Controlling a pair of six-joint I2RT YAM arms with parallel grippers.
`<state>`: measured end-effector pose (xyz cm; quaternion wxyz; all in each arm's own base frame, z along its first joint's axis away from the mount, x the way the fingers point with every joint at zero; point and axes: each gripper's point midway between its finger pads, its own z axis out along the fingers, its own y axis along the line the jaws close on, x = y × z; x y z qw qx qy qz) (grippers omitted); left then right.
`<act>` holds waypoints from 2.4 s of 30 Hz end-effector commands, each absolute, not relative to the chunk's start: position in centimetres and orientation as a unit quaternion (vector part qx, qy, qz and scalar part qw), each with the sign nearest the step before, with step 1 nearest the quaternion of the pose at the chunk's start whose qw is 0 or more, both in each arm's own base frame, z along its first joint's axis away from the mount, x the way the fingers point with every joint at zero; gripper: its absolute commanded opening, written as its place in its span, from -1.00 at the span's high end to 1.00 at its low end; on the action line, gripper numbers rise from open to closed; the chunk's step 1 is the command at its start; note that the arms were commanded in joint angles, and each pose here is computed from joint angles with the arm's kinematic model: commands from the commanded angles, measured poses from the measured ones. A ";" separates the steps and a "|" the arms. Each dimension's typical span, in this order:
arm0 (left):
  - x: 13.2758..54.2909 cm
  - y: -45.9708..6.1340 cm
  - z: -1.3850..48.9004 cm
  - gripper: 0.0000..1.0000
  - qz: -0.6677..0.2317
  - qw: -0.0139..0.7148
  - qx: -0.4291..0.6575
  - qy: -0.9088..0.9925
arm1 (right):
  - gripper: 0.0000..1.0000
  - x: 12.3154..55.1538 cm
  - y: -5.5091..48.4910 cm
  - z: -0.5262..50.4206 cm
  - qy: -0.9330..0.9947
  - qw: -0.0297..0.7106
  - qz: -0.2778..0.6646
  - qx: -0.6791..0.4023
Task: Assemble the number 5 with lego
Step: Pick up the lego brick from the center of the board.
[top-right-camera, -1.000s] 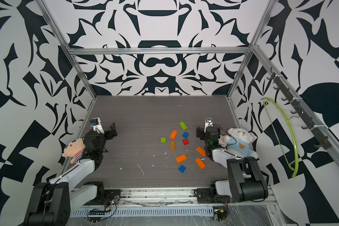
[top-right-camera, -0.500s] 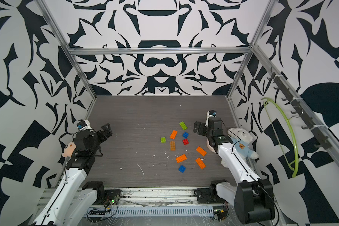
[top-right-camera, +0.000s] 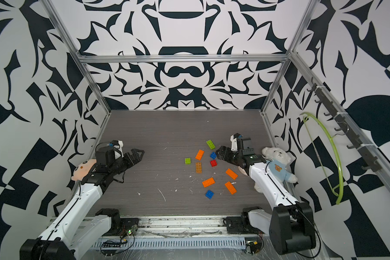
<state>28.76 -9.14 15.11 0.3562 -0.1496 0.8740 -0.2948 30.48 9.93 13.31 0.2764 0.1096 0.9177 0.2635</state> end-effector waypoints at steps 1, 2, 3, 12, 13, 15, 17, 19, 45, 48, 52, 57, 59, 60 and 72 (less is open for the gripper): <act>28.0 -10.7 15.0 -0.98 -0.304 0.325 -0.120 0.887 | -0.59 29.9 10.4 14.3 0.916 0.272 0.272 0.114; 27.9 -11.0 14.8 -0.98 -0.304 0.319 -0.117 0.890 | -0.58 29.8 10.5 14.3 0.917 0.271 0.272 0.112; 27.8 -11.3 14.6 -0.98 -0.304 0.315 -0.112 0.892 | -0.58 29.7 10.7 14.3 0.917 0.270 0.272 0.111; 27.2 -14.2 13.8 -0.98 -0.296 0.290 -0.073 0.907 | -0.52 29.5 14.1 13.4 0.935 0.245 0.244 0.072; 27.1 -14.5 13.5 -0.98 -0.296 0.284 -0.070 0.909 | -0.52 29.5 14.7 13.2 0.938 0.242 0.238 0.063; 27.1 -15.2 13.4 -0.98 -0.296 0.277 -0.061 0.912 | -0.52 29.4 15.9 12.9 0.943 0.238 0.229 0.049; 27.1 -15.8 13.1 -0.98 -0.293 0.273 -0.053 0.915 | -0.48 29.5 16.8 12.5 0.946 0.234 0.220 0.039; 27.3 -16.1 12.8 -0.98 -0.286 0.269 -0.049 0.918 | -0.46 29.4 18.0 12.1 0.949 0.229 0.215 0.027; 27.5 -16.8 12.3 -0.99 -0.244 0.277 -0.043 0.928 | -0.13 29.0 22.6 5.4 0.985 0.133 0.088 -0.063; 27.4 -16.7 12.3 -0.98 -0.242 0.278 -0.044 0.929 | -0.13 28.9 22.9 4.9 0.986 0.128 0.083 -0.068; 27.3 -16.5 12.3 -0.98 -0.238 0.280 -0.046 0.929 | -0.14 28.9 22.9 4.3 0.987 0.123 0.072 -0.069; 27.4 -16.4 12.3 -0.98 -0.236 0.281 -0.045 0.929 | -0.14 28.9 22.6 3.6 0.989 0.117 0.059 -0.068; 27.3 -16.4 12.3 -0.99 -0.235 0.279 -0.045 0.930 | -0.14 28.9 22.5 3.2 0.990 0.112 0.053 -0.068; 27.4 -16.4 12.3 -0.98 -0.235 0.280 -0.045 0.930 | -0.14 28.8 22.5 3.0 0.990 0.110 0.051 -0.068; 27.3 -16.2 12.6 -0.98 -0.232 0.281 -0.051 0.930 | -0.12 28.5 22.2 1.5 0.993 0.093 0.028 -0.072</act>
